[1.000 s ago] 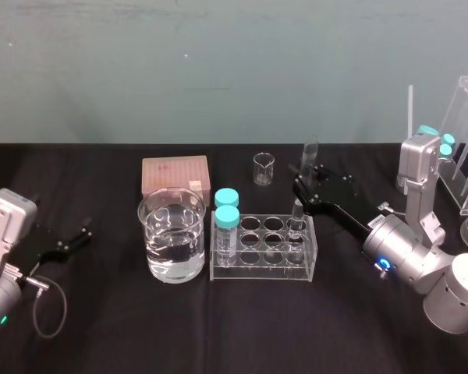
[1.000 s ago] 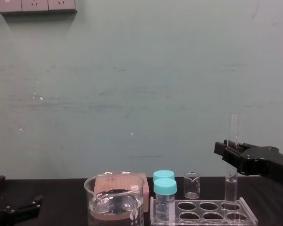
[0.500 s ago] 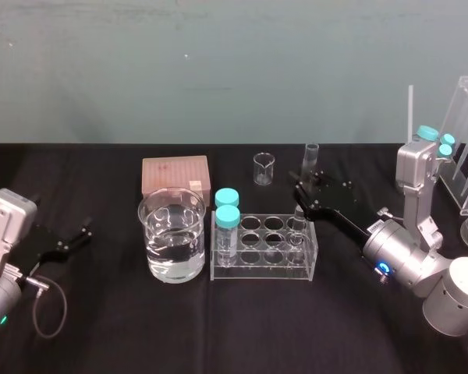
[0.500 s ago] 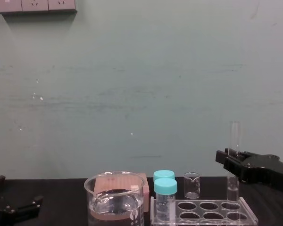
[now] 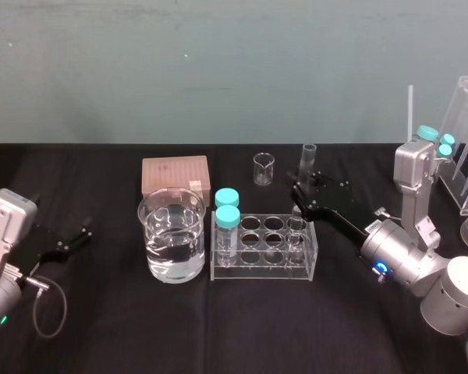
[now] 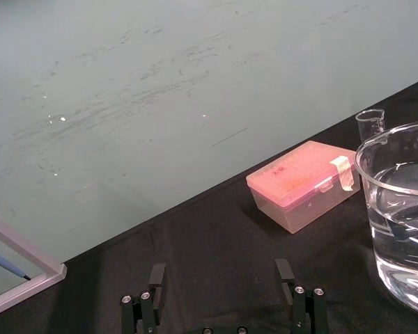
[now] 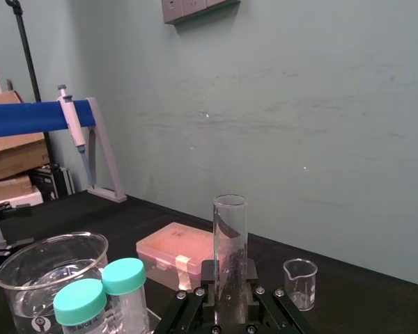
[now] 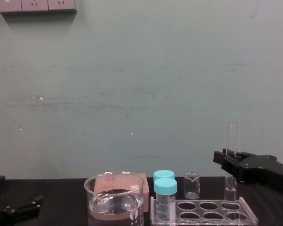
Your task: Hold the test tube with one hand and immerse one end into the beaker, then return it to the test tube rack.
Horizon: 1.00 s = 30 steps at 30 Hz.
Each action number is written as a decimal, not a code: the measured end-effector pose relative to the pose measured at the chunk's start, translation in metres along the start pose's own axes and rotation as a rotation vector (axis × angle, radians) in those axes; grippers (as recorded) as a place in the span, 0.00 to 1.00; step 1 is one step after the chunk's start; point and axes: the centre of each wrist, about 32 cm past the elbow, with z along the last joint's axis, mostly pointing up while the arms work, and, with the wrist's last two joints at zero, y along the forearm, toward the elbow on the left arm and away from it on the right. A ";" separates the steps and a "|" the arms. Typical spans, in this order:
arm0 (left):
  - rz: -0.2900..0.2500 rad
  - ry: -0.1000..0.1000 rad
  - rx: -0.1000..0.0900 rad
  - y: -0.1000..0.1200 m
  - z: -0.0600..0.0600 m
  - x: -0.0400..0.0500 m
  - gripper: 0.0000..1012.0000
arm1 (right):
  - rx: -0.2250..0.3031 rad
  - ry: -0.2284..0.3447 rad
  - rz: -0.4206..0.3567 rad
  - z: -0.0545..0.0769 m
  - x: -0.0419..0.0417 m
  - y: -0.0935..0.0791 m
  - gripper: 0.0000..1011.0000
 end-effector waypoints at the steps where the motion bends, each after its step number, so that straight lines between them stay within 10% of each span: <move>1: 0.000 0.000 0.000 0.000 0.000 0.0000 0.99 | -0.001 0.001 0.003 0.000 -0.0003 0.000 0.22; 30: 0.000 0.000 0.000 0.000 0.000 0.0000 0.99 | -0.033 -0.002 0.008 -0.003 -0.0017 0.000 0.22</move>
